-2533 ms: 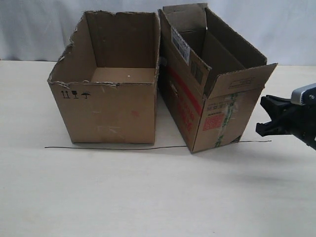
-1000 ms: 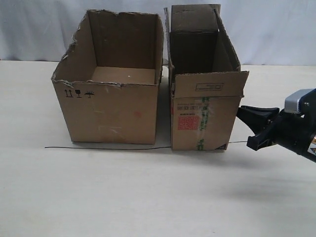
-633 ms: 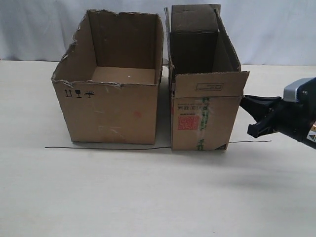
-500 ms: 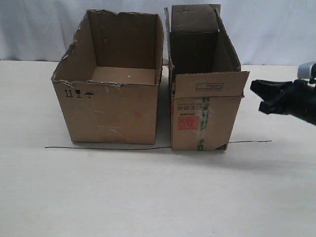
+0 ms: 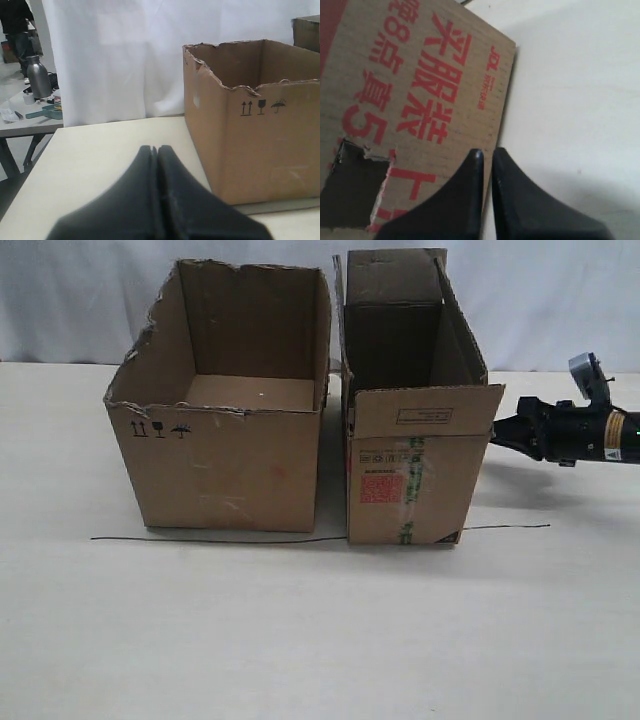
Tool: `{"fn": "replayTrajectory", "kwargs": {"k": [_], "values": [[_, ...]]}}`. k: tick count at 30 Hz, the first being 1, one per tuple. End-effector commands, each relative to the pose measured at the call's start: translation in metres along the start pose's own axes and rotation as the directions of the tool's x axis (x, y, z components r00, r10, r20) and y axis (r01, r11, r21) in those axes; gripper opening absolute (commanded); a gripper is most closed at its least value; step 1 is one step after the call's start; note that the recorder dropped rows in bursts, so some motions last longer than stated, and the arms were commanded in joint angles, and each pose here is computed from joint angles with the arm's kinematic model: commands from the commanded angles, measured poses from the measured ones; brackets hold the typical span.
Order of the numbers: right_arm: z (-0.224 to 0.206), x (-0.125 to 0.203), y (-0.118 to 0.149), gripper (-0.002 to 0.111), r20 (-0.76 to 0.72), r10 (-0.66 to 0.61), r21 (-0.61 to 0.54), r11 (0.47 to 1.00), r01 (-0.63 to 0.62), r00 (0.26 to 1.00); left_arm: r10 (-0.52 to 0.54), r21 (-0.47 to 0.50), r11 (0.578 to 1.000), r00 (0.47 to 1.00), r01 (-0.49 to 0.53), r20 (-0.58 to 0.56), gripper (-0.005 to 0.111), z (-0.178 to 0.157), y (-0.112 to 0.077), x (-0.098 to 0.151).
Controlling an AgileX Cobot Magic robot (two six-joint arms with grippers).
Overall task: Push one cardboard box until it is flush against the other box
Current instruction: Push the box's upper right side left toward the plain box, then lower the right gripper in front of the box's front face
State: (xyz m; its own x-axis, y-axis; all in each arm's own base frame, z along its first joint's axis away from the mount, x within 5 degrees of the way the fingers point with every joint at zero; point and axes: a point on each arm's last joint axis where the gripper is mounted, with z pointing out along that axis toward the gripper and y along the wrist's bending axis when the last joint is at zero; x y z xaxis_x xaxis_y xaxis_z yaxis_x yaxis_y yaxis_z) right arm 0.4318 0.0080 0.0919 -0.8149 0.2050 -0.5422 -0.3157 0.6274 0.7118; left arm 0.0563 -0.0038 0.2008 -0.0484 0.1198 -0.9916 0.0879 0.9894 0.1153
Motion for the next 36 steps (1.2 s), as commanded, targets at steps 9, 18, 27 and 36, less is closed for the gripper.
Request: {"fn": "replayTrajectory", "kwargs": {"k": [9,18,27,36], "values": [[0.036,0.011,0.02,0.005,-0.068,-0.068,-0.019,0.998,0.066,0.995,-0.002,0.001,1.0,1.0,0.002,0.004,0.0,0.0,0.0,0.0],[0.055,0.015,0.037,0.005,-0.055,-0.054,-0.033,0.998,0.053,0.997,-0.002,0.001,1.0,1.0,0.002,0.004,0.0,0.0,0.0,0.0],[0.069,0.016,0.052,0.005,-0.029,-0.036,-0.06,0.998,0.034,0.999,-0.002,0.001,1.0,1.0,0.002,0.004,0.0,0.0,0.0,0.0],[-0.018,-0.004,0.078,0.005,0.024,-0.103,0.155,0.983,0.098,0.994,-0.002,0.001,1.0,1.0,0.002,0.004,0.0,0.0,0.0,0.0]]}}
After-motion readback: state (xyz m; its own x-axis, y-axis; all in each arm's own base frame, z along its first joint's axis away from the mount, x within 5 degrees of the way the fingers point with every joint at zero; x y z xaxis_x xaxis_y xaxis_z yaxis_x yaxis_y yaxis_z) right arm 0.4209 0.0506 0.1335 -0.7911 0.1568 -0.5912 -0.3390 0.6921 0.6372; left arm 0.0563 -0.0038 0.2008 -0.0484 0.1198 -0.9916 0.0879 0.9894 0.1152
